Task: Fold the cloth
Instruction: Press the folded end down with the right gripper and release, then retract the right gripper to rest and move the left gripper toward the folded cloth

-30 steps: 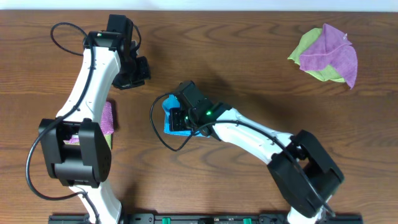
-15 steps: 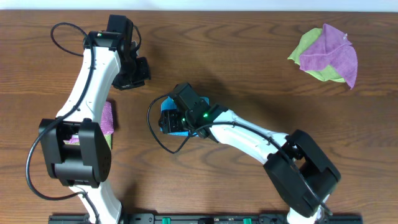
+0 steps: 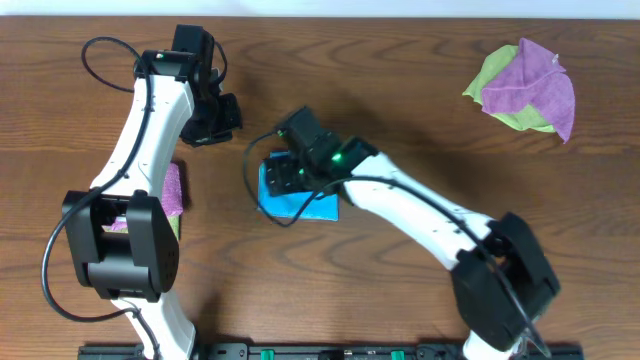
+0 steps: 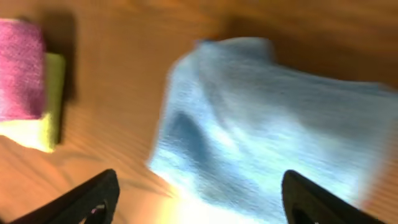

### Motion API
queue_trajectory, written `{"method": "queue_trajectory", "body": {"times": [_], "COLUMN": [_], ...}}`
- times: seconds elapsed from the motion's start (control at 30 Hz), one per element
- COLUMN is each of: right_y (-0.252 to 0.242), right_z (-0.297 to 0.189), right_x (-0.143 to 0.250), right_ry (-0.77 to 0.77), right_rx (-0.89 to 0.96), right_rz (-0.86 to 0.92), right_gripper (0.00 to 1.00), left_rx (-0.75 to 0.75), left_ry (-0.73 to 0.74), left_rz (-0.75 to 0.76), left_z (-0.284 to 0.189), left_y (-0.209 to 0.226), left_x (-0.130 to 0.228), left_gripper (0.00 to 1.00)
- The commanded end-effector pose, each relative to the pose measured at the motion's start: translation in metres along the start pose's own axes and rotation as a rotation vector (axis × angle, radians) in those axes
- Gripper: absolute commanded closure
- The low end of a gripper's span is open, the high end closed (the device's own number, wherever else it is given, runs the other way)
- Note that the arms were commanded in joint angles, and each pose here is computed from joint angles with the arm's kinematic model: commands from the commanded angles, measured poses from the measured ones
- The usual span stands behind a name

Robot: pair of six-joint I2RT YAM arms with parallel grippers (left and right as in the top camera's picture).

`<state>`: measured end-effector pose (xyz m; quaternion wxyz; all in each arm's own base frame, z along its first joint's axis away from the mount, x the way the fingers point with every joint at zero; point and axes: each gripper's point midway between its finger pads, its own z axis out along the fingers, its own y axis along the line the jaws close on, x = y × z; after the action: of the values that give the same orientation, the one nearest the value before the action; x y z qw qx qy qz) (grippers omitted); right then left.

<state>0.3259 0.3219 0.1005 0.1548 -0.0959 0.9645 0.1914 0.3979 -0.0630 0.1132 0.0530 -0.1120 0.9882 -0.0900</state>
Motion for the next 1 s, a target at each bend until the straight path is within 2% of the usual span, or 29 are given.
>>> {"method": "queue_trajectory", "body": {"times": [0.0,0.3,0.5,0.7,0.97], "right_y": [-0.025,-0.097,-0.125,-0.147,-0.179], "right_z": [-0.048,-0.148,-0.197,-0.196,-0.193], "right_x": [-0.03,-0.03,0.008,0.067,0.117], "right_ry": [-0.107,-0.17,-0.206,-0.248,-0.437], "right_rx": [0.076,0.218,0.314,0.3,0.272], "right_rz": [-0.061,-0.005,-0.009,0.092,0.335], "right_gripper": [0.14,0.29,0.31,0.3,0.25], "left_rx": [0.023,0.042,0.113,0.147,0.226], "left_ry": [-0.068,-0.113,-0.108,-0.097,-0.063], "left_rz": [0.018,0.018,0.007,-0.005,-0.016], "left_z": [-0.027,-0.046,-0.048,-0.049,-0.05], "left_y": [-0.005,-0.009,-0.021,-0.027,-0.044], "left_x": [-0.006,-0.006,-0.005,-0.004,0.003], "left_gripper": [0.94,0.94,0.94,0.94,0.94]}}
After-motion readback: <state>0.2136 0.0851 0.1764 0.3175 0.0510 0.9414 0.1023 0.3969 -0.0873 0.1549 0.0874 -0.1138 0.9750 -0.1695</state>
